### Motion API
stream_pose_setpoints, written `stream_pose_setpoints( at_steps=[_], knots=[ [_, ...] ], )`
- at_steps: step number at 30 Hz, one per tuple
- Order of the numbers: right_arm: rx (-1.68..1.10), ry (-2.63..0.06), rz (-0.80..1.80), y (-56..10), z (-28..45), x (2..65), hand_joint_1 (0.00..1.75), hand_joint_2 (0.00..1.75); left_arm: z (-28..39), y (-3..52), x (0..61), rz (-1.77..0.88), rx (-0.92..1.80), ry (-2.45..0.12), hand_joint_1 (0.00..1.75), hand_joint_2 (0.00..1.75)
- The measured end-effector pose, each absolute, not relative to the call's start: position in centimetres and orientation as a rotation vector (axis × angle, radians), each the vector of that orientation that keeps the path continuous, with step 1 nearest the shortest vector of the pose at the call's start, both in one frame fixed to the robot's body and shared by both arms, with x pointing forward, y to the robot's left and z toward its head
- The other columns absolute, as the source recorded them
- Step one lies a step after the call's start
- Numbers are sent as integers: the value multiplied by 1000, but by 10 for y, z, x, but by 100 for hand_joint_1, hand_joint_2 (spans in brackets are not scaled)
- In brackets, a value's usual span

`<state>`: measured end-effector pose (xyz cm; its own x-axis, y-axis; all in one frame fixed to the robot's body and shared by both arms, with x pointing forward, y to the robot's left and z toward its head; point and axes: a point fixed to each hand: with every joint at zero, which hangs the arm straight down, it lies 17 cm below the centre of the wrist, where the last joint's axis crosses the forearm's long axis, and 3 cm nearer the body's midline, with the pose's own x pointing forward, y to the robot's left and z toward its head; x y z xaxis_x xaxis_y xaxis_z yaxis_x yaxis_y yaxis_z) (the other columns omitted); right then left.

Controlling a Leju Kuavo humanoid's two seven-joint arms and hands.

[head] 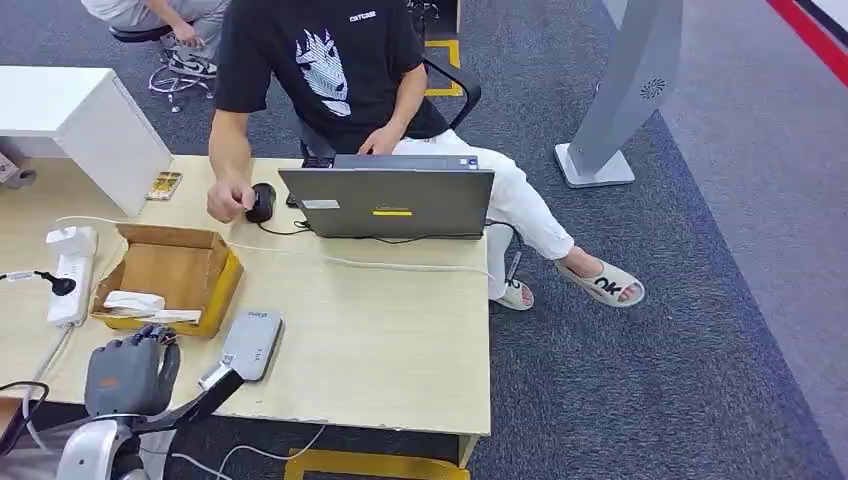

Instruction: Pass the card to the sensor for recognition and then transmit it.

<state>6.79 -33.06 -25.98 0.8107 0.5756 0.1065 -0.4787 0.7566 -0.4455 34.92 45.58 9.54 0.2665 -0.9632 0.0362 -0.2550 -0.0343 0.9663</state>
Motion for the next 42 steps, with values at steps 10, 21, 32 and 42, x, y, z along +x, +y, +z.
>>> stream_pose_setpoints(
  at_steps=[10, 21, 32, 42],
  knots=[
    [-410, -262, 614, -322, -262, 74, 0, 175, 99, 421, 372, -940, 1503, -1249, 171, 175],
    [-387, -261, 633, -312, -265, 72, 0, 175, 92, 408, 378, -981, 1480, -1263, 171, 175],
    [-387, -259, 634, -310, -266, 71, 0, 175, 91, 409, 379, -985, 1482, -1256, 168, 175],
    [-402, -268, 633, -310, -266, 77, 0, 175, 72, 407, 388, -966, 1383, -1220, 159, 175]
  ],
)
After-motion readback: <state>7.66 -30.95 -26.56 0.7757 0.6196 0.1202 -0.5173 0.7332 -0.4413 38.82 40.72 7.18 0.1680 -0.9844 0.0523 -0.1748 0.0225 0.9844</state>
